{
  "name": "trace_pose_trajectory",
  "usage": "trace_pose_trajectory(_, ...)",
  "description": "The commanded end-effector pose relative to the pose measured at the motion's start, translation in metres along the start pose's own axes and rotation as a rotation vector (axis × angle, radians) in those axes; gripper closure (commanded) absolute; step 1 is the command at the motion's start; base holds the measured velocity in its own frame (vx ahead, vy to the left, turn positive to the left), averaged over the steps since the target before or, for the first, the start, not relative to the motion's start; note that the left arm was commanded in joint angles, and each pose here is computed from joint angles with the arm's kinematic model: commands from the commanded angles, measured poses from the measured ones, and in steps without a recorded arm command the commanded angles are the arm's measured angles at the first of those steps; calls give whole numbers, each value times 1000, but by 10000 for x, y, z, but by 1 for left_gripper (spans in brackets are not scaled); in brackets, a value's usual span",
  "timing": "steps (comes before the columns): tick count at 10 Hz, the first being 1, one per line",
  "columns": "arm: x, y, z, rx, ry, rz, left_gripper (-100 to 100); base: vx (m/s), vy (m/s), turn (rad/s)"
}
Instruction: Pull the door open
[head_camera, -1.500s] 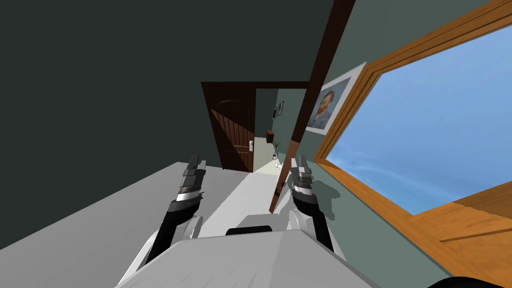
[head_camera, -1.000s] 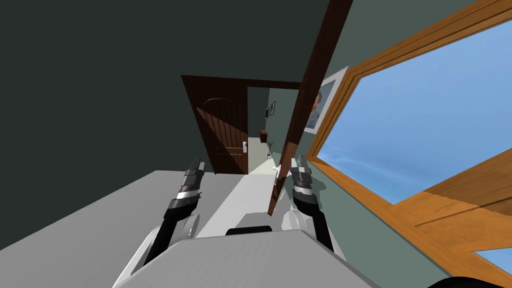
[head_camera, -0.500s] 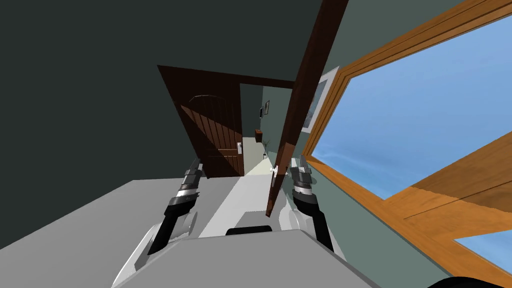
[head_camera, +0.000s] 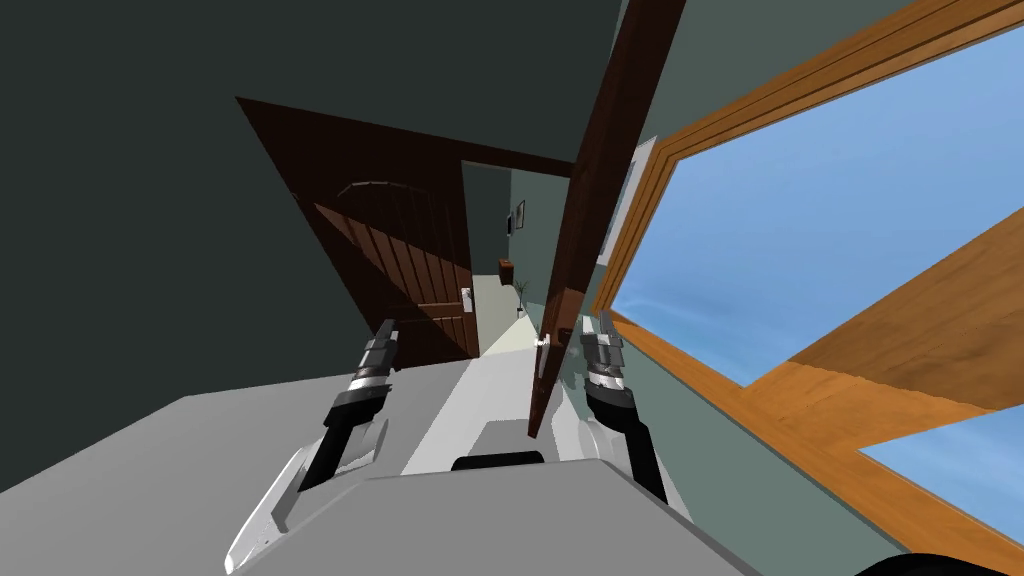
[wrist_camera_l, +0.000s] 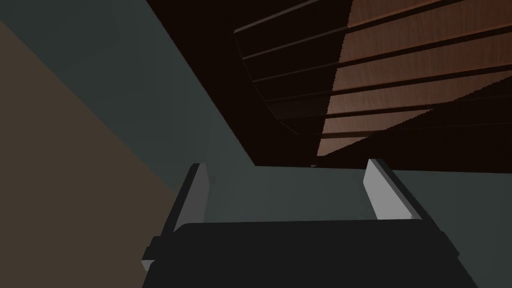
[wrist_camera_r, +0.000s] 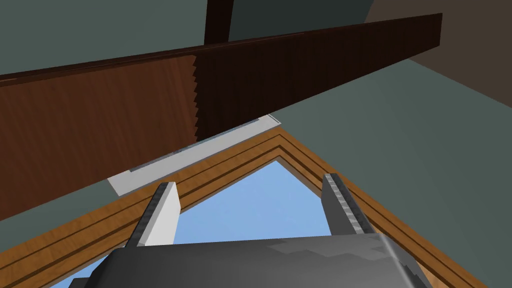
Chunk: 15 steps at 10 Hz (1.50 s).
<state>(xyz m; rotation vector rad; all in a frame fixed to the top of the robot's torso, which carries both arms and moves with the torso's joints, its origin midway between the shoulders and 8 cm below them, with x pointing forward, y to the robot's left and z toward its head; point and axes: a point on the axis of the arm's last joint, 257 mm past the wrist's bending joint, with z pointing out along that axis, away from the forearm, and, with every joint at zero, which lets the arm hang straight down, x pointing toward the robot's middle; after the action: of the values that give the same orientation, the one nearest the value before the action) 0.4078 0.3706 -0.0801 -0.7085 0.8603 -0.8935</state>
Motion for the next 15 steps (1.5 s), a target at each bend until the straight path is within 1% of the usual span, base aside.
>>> trace_pose_trajectory(1,-90,146,2,-32,-13,6,-100,98,38,-226)
trace_pose_trajectory(5,-332,539,22,-107,-56,14,-100,98,40,-204)
trace_pose_trajectory(7,-457,742,13,-148,-81,13,-100,86,40,-224)
trace_pose_trajectory(10,-642,1036,-20,-209,-125,3,-100,89,49,-203)
trace_pose_trajectory(11,-642,1036,-20,-209,-125,3,-100,55,29,-35)
trace_pose_trajectory(15,-857,1411,-109,-291,-188,-25,-100,67,40,-195)
